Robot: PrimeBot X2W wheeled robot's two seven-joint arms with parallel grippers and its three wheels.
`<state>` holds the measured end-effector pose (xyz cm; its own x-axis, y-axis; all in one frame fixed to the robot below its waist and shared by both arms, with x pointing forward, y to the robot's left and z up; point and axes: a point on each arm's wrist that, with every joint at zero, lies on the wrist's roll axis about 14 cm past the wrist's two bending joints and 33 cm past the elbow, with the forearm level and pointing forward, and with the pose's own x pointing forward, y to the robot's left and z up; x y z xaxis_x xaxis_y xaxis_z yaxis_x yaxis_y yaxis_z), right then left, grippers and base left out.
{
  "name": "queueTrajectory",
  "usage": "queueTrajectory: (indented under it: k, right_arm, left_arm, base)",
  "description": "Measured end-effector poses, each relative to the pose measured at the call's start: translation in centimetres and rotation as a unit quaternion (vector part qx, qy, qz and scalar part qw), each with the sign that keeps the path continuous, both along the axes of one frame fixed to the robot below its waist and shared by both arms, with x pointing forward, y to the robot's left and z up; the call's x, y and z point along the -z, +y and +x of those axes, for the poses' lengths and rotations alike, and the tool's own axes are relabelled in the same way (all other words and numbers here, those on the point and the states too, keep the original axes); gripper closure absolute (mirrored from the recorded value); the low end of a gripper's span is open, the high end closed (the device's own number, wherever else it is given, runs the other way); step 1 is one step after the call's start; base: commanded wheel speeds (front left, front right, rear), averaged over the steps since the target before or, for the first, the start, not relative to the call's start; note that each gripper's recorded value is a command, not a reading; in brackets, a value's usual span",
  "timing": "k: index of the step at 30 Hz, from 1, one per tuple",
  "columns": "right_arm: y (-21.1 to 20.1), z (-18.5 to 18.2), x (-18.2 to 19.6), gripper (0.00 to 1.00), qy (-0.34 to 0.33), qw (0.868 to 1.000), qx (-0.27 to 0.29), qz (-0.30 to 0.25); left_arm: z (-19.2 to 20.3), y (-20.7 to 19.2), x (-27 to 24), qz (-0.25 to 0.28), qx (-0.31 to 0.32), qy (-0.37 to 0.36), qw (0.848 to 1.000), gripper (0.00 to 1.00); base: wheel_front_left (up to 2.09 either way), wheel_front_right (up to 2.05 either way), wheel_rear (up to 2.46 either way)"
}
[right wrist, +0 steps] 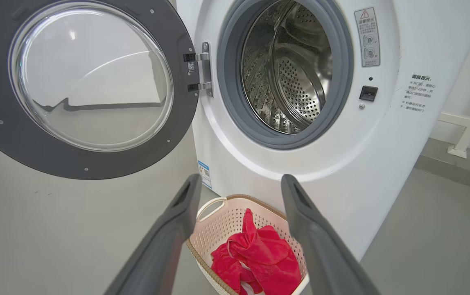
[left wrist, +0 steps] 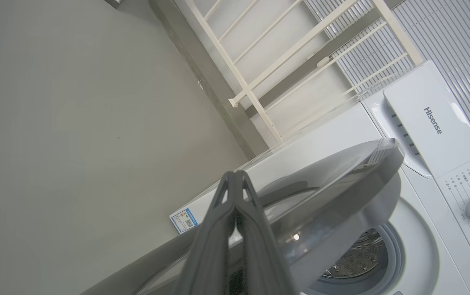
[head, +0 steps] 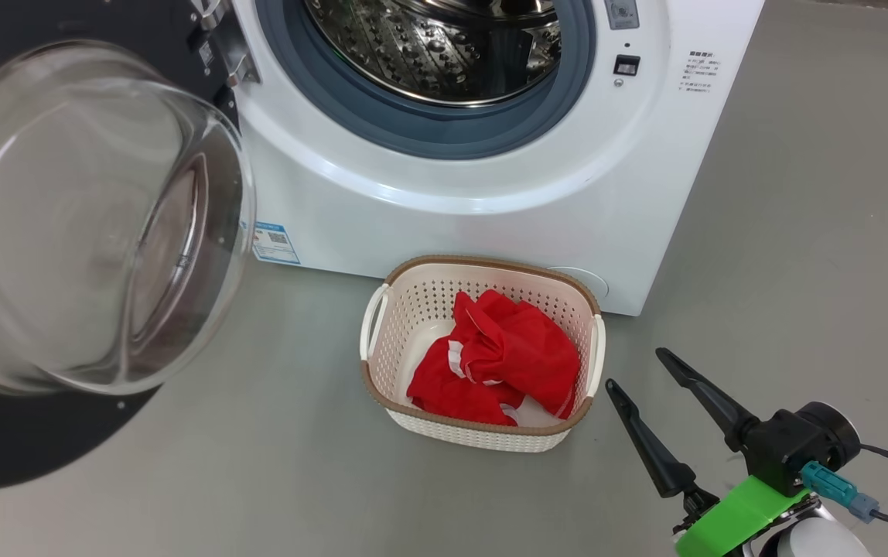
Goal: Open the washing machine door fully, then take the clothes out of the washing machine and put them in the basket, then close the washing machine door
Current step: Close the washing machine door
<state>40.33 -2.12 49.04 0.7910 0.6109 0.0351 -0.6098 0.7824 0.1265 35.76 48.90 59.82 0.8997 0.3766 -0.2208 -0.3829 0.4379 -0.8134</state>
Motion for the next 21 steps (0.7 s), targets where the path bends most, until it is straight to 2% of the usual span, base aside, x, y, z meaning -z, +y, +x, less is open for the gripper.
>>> queueTrajectory:
  k: [12, 21]
  right_arm:
    - [0.4, -0.3, 0.3, 0.0, 0.005, 1.0, -0.008, -0.001]
    - [0.7, -0.5, 0.6, 0.0, 0.008, 1.0, -0.013, -0.002]
  left_arm:
    - [1.4, -5.7, 1.9, -0.065, 0.106, -0.024, 0.992, 1.0]
    - [1.1, -7.3, 0.8, -0.067, 0.136, -0.057, 0.987, 1.0]
  base:
    - [0.0, 0.0, 0.0]
    - [0.0, 0.0, 0.0]
